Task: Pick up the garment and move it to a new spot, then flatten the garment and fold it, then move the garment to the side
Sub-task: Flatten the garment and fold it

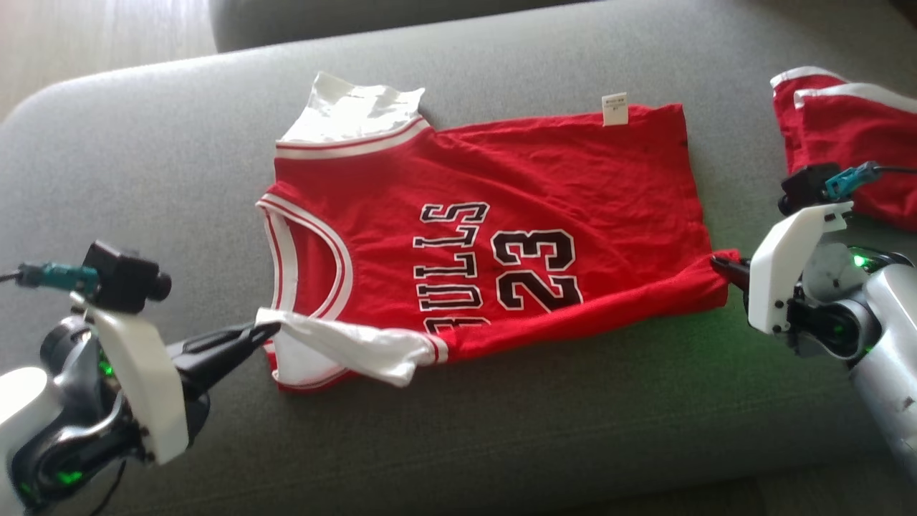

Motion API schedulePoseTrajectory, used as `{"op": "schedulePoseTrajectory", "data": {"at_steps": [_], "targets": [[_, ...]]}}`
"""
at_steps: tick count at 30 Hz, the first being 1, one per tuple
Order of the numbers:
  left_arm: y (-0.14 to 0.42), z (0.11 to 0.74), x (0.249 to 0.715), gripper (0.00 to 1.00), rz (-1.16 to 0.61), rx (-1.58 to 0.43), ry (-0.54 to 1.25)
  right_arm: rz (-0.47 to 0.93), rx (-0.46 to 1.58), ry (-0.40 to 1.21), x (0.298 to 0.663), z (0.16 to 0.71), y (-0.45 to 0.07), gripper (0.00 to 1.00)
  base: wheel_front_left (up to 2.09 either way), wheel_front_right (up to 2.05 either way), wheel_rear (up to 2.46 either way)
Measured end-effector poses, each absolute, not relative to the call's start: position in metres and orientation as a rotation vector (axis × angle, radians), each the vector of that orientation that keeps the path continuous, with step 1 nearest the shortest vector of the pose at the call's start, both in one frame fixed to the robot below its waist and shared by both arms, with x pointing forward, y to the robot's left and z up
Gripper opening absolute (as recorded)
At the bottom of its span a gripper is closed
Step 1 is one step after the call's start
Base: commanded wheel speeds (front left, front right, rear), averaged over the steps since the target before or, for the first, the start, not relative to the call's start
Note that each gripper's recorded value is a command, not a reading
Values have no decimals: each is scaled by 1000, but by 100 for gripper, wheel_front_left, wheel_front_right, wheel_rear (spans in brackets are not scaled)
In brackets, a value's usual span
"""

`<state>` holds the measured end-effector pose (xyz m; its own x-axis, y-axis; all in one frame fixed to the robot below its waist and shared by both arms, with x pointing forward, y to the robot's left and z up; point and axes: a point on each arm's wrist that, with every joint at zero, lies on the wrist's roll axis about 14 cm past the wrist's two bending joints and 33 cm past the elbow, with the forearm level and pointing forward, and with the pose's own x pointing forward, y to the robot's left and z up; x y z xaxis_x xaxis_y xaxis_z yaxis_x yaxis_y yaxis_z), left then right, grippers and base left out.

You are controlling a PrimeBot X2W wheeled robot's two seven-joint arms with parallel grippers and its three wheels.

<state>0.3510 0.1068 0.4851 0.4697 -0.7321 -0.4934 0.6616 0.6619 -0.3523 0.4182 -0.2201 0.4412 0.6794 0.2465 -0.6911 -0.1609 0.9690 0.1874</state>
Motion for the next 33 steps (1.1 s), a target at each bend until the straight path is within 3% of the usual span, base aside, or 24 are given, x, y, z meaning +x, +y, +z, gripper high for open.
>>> {"op": "schedulePoseTrajectory", "data": {"at_steps": [21, 33], "targets": [[102, 446, 431, 0, -753, 38, 607, 184, 135, 781, 450, 413, -222, 0, 0, 0, 0], [104, 425, 453, 0, -685, 68, 608, 176, 150, 784, 456, 402, -220, 0, 0, 0, 0]]}}
